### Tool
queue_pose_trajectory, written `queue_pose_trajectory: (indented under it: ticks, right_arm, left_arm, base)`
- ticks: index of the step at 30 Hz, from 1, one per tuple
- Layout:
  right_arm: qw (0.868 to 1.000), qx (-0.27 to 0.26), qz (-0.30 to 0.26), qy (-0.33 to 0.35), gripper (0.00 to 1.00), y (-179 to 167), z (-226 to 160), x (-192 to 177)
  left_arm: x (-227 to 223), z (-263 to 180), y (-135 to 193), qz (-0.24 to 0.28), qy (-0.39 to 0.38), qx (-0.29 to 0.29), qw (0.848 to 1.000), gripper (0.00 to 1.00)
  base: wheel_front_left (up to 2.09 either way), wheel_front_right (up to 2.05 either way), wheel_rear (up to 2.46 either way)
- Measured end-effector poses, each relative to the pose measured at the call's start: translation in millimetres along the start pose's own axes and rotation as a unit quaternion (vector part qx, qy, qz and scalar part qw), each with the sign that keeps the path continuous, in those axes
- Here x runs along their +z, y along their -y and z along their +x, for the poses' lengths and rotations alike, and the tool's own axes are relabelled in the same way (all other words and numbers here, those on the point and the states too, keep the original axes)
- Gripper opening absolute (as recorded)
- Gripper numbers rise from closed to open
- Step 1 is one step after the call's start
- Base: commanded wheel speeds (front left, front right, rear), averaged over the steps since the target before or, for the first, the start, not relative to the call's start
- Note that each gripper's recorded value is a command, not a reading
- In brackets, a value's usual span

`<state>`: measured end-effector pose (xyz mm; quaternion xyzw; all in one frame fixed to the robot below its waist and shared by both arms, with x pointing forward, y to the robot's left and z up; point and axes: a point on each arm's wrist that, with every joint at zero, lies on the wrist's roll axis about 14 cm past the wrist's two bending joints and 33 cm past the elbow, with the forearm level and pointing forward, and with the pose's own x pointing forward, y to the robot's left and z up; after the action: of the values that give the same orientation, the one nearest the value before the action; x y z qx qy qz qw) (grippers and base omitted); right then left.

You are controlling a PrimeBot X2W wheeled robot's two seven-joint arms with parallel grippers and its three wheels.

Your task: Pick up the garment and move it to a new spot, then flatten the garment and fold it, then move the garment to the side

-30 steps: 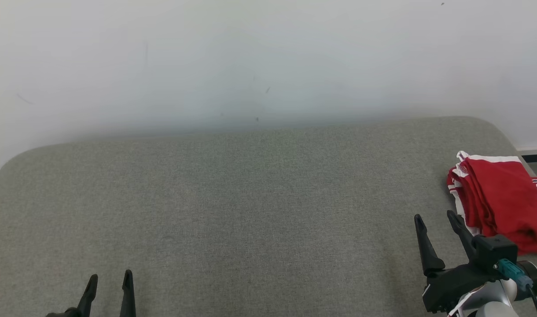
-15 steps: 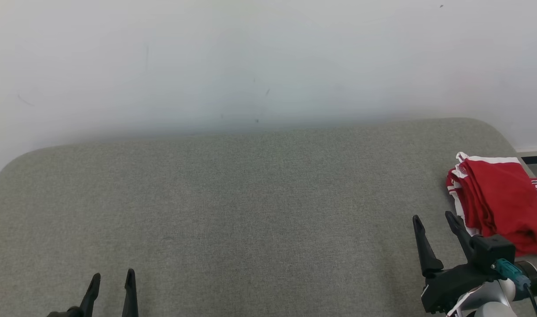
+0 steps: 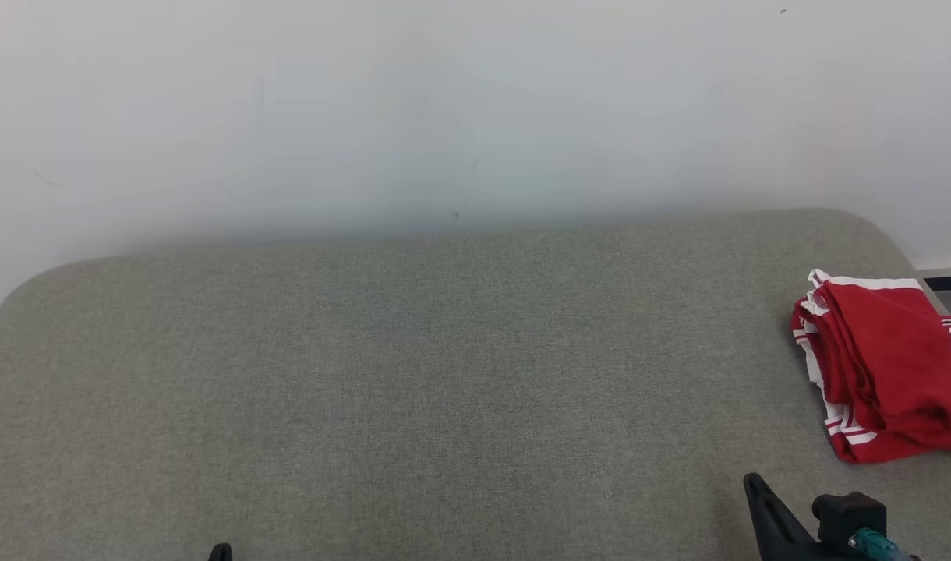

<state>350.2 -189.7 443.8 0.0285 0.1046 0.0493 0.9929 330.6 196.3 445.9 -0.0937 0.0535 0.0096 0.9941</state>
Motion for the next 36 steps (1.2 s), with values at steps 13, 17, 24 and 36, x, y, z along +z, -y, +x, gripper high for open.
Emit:
queue_pose_trajectory:
  ticks: [13, 17, 24, 36]
  right_arm:
    - [0.991, -0.017, 0.129, 0.014, 0.00, 4, 3, 9]
    - [0.986, -0.020, 0.166, 0.020, 0.00, 5, 4, 12]
    - [0.974, -0.023, 0.225, 0.029, 0.00, 6, 7, 18]
    - [0.951, -0.024, 0.307, 0.042, 0.00, 7, 9, 26]
  left_arm:
    - [5, 6, -5, -0.117, -0.001, 0.022, 0.993, 0.00]
    - [6, 7, -7, -0.150, -0.002, 0.027, 0.988, 0.00]
    - [12, 13, -7, -0.205, 0.005, 0.030, 0.978, 0.00]
    - [19, 19, -6, -0.279, 0.009, 0.030, 0.960, 0.00]
  base:
    - [0.00, 0.00, 0.00]
    - [0.00, 0.00, 0.00]
    - [0.00, 0.00, 0.00]
    - [0.00, 0.00, 0.00]
